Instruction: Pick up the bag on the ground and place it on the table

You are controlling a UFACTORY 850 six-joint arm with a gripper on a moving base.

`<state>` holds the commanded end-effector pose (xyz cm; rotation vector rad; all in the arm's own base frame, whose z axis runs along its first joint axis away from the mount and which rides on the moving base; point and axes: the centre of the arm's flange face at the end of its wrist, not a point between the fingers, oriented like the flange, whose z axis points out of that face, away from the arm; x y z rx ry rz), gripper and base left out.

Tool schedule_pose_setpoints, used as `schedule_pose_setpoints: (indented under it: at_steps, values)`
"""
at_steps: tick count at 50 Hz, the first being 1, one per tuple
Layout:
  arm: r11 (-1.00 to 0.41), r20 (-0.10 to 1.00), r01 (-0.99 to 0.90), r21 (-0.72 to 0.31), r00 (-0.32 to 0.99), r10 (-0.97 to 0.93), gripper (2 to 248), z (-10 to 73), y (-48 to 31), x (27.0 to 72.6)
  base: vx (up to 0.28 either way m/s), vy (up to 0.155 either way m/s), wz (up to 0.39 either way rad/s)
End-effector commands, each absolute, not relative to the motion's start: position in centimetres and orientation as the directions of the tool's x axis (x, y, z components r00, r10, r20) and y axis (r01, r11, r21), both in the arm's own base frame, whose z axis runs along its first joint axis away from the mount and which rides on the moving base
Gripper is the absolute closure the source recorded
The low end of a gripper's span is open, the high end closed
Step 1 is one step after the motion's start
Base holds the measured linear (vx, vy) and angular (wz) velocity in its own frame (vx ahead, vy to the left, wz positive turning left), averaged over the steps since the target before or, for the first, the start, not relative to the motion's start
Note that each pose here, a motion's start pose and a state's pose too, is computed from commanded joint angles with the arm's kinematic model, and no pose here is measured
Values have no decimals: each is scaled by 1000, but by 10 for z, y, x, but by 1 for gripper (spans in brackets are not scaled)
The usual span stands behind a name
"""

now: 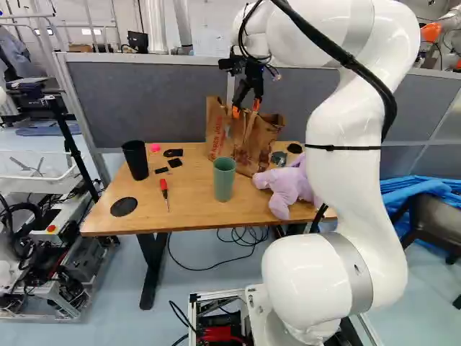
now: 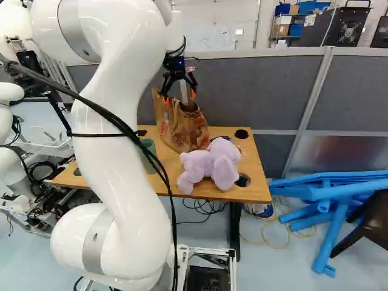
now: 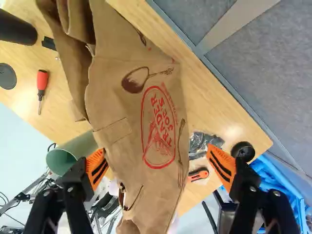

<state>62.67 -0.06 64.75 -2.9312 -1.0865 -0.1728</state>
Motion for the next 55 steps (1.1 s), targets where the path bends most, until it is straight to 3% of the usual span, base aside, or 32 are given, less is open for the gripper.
schedule_pose_setpoints:
  at_steps: [55]
  values:
    - [-759,212,640,121,730,649,3,729,0,593,0,0,0]
